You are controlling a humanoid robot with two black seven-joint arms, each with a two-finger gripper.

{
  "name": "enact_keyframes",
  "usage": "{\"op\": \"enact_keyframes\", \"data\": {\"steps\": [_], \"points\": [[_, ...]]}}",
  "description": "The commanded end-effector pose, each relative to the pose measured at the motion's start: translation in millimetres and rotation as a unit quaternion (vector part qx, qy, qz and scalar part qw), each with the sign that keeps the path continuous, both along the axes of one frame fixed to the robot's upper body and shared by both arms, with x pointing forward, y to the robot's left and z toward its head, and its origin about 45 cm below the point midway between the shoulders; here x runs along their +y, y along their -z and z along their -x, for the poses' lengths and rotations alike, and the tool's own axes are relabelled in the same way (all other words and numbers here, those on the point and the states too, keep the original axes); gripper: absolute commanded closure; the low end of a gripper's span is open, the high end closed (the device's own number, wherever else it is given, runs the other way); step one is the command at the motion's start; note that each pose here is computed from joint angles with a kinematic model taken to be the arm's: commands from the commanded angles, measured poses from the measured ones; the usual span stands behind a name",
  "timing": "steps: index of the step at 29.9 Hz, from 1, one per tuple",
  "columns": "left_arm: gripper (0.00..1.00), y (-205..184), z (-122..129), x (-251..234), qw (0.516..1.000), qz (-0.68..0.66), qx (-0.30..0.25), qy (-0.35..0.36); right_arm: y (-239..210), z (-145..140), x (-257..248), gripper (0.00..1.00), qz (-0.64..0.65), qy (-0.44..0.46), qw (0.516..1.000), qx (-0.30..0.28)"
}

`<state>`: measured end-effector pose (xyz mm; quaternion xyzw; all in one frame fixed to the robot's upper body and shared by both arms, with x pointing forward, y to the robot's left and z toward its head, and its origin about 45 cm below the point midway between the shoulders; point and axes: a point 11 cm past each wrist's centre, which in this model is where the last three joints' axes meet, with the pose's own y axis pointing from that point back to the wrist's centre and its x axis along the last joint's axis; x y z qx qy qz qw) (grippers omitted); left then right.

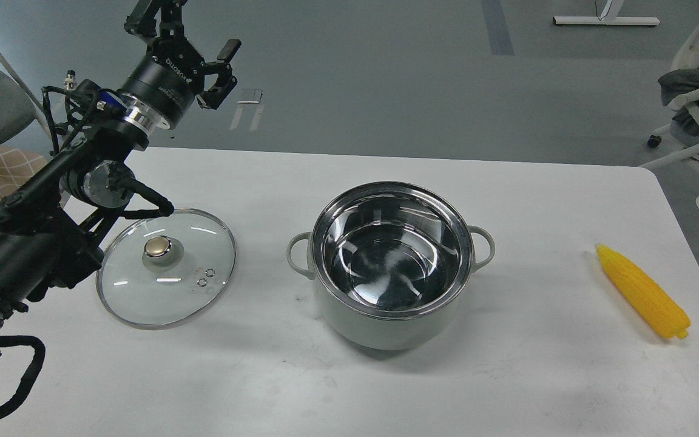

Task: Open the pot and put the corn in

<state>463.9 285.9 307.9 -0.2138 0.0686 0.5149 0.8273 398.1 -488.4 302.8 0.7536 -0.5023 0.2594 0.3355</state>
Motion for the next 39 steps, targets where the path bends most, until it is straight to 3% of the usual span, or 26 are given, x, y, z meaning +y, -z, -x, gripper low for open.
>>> {"op": "enact_keyframes", "data": {"steps": [1, 7, 18, 39], "points": [[0.03, 1.2, -0.3, -7.6, 1.0, 0.006, 0.001, 0.006, 16.8, 16.6, -15.6, 0.0, 0.15, -0.037, 0.987, 0.048], [0.03, 4.5, 1.4, -13.5, 1.0, -0.002, 0.0, 0.012, 69.2, 46.4, -17.4, 0.0, 0.267, -0.096, 0.953, 0.102], [0.03, 6.0, 4.6, -18.0, 1.0, 0.0, 0.0, 0.018, 127.7, 65.2, 22.1, 0.0, 0.36, -0.222, 0.896, 0.134], [0.03, 11.2, 6.4, -22.0, 1.0, -0.001, 0.002, 0.021, 153.8, 82.7, 19.8, 0.0, 0.406, -0.268, 0.858, 0.168]]}}
